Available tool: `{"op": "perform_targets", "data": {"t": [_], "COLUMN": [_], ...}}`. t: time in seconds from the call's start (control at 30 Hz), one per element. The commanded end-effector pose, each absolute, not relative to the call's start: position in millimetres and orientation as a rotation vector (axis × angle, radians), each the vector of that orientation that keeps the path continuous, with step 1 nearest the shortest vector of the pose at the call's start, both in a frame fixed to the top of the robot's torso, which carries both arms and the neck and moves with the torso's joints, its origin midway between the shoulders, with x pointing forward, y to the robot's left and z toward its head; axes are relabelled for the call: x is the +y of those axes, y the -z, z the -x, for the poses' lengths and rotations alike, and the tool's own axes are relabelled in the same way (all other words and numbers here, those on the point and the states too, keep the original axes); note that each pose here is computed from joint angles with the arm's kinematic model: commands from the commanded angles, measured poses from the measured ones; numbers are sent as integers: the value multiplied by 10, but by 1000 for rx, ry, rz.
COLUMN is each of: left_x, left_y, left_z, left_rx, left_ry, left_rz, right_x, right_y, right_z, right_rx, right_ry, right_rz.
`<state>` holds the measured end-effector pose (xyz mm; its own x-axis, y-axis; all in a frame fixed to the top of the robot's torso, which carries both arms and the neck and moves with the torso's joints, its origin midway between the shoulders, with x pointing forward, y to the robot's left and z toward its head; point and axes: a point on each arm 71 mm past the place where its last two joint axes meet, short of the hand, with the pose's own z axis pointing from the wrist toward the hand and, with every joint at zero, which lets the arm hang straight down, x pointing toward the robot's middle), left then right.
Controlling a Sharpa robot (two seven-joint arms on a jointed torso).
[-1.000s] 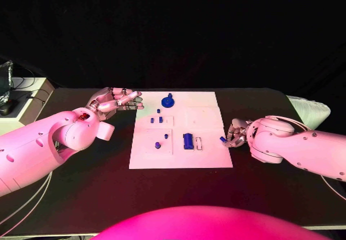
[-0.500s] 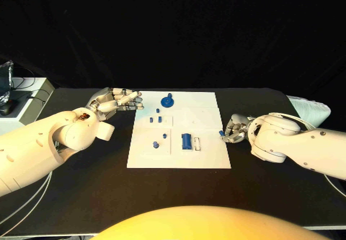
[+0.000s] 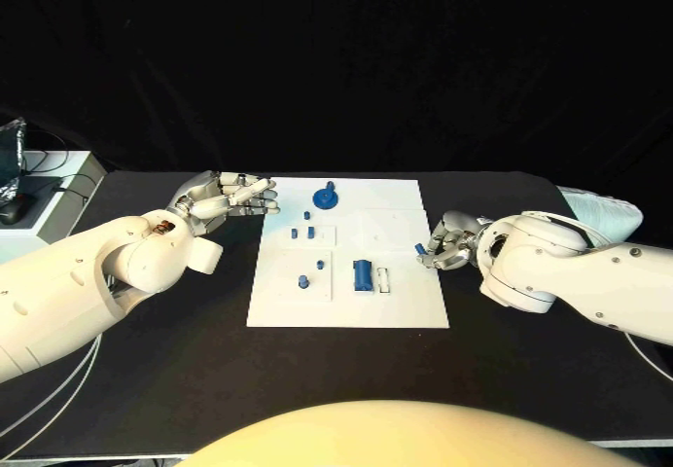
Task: Assemble the parts on the task board
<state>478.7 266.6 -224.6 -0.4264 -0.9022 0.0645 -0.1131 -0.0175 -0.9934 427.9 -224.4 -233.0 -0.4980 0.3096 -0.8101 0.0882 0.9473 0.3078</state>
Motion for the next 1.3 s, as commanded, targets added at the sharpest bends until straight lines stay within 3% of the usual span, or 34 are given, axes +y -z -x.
{"op": "perform_targets", "data": {"t": [0.03,0.57,1.3], "left_x": [2646,2640,2645], "left_y": [2242,2246,2248], "left_z": [-4786,-4785,-4782], "left_rx": [1593,1596,1602], "left_ry": [1523,1526,1525], "left_rz": [1082,1082,1082], "right_x": [-2169,-1856,-1753], "right_y": [2373,2703,2743], "right_z": [-4267,-4183,-4189], "right_rx": [2122,2247,2242], "right_ry": [-331,-420,-447], "right_rz": [-360,-487,-494]}}
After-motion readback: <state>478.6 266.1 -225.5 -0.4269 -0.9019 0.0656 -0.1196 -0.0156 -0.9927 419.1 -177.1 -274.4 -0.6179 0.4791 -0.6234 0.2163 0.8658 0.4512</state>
